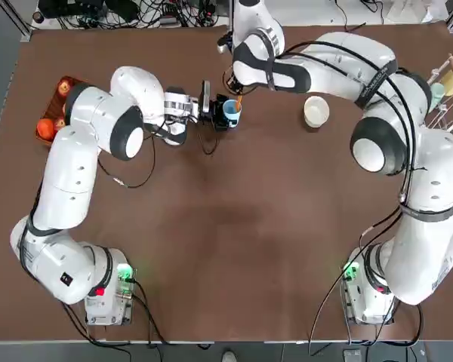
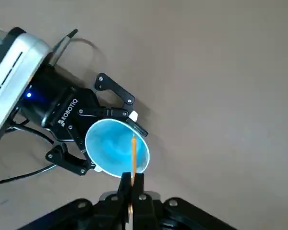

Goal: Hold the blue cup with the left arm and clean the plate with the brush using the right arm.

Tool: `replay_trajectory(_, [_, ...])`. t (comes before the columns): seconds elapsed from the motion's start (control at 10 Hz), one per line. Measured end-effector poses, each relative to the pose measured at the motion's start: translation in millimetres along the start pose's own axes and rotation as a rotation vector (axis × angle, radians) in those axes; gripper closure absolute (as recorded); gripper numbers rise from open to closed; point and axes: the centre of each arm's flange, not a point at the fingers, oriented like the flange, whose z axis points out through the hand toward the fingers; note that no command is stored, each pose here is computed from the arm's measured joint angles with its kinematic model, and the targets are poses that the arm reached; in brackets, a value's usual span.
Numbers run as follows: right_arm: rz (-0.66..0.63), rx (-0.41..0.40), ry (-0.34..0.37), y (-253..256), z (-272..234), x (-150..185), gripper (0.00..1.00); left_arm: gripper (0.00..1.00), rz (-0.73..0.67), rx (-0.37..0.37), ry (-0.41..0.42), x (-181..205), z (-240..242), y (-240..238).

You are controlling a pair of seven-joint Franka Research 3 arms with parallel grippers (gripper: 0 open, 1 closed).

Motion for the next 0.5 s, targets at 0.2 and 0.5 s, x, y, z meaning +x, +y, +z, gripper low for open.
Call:
replay_trajectory(0.2, [0.028, 0.005, 0.005, -3, -1, 0, 0.95, 0.33, 0.000, 0.000, 0.000, 0, 0, 0])
replay_trajectory(0.5, [0.054, 0.037, 0.063, -7, -11, 7, 0.95, 0.33, 0.001, 0.001, -0.001, 0, 0, 0])
